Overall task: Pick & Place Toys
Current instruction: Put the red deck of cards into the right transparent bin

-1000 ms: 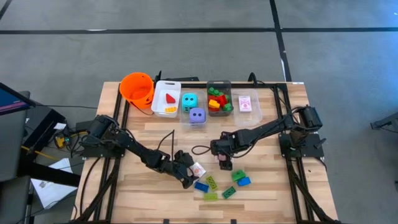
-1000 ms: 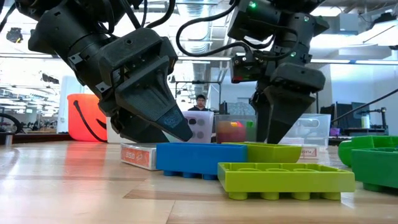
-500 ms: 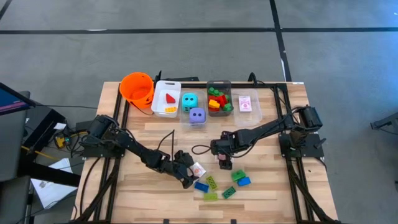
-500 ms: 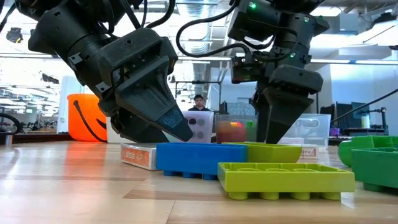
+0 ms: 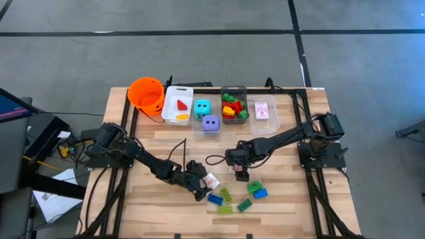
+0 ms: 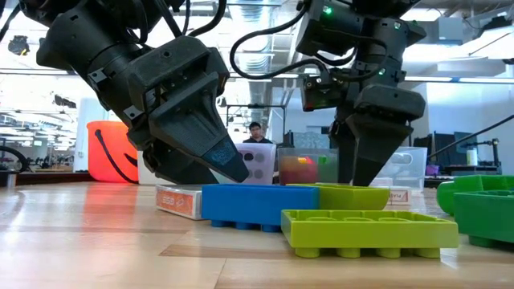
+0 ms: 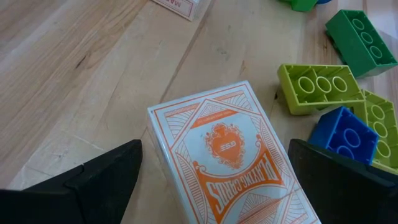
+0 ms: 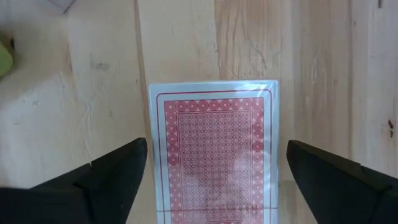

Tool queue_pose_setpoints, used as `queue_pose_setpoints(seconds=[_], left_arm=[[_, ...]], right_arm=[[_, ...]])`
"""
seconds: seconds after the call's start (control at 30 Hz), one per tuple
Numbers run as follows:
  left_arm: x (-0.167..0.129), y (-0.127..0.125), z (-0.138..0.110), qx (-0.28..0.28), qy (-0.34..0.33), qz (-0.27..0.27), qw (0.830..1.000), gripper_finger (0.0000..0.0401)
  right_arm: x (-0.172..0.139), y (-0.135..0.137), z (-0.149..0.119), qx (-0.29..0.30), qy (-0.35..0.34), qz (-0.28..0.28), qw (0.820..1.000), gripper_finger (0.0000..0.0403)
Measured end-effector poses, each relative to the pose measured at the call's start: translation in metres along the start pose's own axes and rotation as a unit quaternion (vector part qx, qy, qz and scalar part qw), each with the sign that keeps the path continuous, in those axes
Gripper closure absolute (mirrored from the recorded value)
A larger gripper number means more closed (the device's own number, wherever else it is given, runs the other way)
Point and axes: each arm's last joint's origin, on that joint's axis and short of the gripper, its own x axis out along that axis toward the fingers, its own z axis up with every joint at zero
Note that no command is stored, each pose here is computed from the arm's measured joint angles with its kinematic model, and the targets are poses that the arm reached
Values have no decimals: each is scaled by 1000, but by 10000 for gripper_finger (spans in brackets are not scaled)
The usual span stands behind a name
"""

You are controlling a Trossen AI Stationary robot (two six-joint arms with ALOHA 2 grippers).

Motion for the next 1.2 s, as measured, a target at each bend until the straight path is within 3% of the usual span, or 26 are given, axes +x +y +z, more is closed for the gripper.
queue_pose_setpoints(seconds=[0.27,0.43,0.63,0.93,1.07,1.2], left_arm=[[0,0,0,0,0,0,1000,4],[0,0,0,1,0,0,1000,4],[0,0,0,2,0,0,1000,4],[0,0,0,3,3,-1,1000,4],[0,0,-1,3,9,-9,1000,4],[0,0,-1,0,10,-10,1000,4]], right_arm=[[30,1,-5,-14,63,-8,998,23],[29,1,-1,-12,75,-8,997,27],[4,4,12,-16,43,-2,999,106],[-45,6,27,4,-26,-101,995,105],[-77,2,18,16,-47,-156,986,105],[-117,-20,3,70,-64,-223,970,105]])
